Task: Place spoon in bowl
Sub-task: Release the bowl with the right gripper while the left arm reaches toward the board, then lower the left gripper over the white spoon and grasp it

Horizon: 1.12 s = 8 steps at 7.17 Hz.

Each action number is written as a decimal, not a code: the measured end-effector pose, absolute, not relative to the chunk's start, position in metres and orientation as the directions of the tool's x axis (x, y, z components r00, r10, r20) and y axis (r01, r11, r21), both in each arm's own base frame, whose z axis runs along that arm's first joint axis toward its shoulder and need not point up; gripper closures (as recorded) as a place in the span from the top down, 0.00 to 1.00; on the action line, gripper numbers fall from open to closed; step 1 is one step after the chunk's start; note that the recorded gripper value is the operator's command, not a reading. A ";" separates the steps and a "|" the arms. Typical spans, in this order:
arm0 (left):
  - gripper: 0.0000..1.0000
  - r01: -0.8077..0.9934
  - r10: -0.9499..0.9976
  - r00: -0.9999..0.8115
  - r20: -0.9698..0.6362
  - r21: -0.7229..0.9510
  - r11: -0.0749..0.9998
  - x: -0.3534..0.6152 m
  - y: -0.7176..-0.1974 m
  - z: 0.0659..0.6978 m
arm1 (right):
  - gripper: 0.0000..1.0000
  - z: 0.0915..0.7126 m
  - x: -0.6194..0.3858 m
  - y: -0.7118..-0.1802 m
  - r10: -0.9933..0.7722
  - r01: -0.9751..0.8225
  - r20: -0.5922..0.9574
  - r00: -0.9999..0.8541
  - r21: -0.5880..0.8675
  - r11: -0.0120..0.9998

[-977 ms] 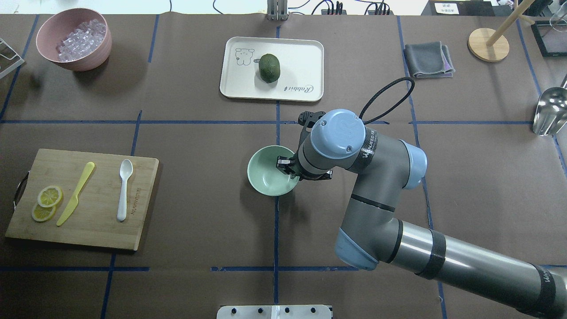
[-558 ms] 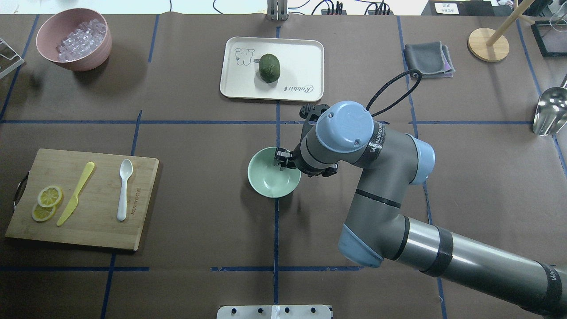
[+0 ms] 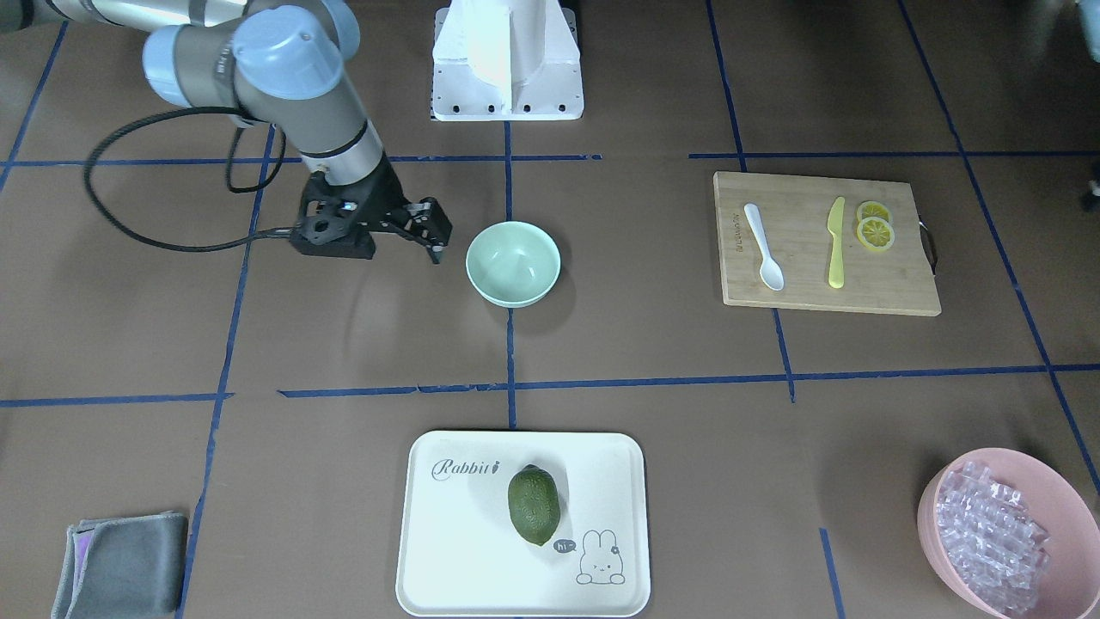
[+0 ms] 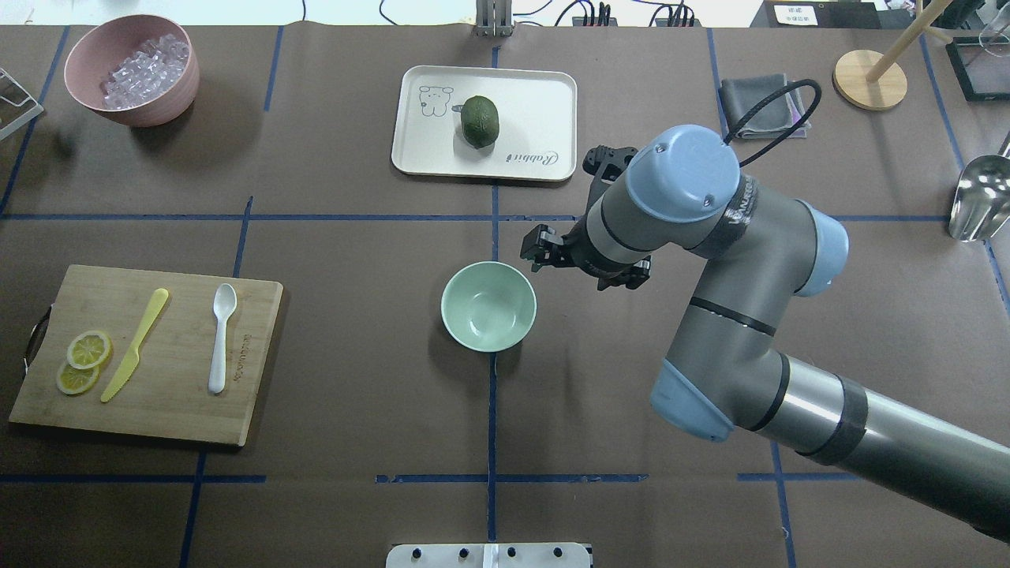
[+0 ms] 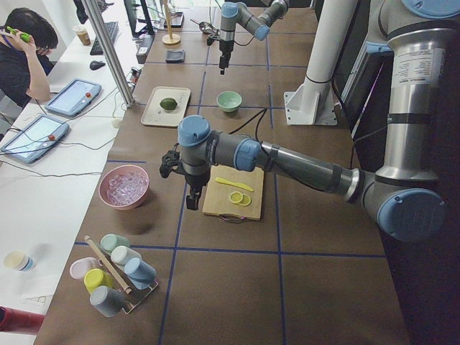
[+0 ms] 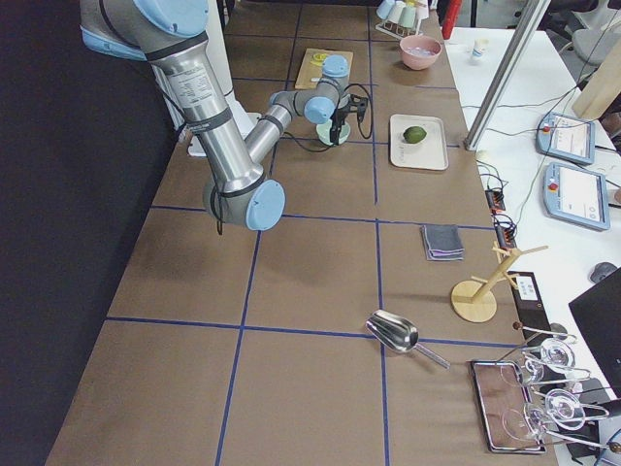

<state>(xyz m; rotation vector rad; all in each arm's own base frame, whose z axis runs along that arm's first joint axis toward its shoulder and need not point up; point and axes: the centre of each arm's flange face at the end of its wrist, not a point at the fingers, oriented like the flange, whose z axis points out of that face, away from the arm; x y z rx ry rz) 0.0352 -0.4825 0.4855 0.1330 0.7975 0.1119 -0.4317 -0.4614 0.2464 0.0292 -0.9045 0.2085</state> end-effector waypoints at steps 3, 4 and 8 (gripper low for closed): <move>1.00 0.035 0.008 0.677 -0.736 0.044 0.998 0.195 -0.443 0.378 | 1.00 0.315 -0.327 -0.496 -0.065 -0.044 0.687 0.724 0.141 0.989; 1.00 0.072 -0.010 0.692 -0.722 0.055 0.996 0.239 -0.429 0.373 | 1.00 0.341 -0.285 -0.509 -0.112 0.000 0.671 0.733 0.165 0.986; 1.00 0.165 -0.064 0.714 -0.698 0.078 0.983 0.351 -0.391 0.405 | 1.00 0.438 -0.142 -0.520 -0.222 0.118 0.668 0.711 0.197 0.973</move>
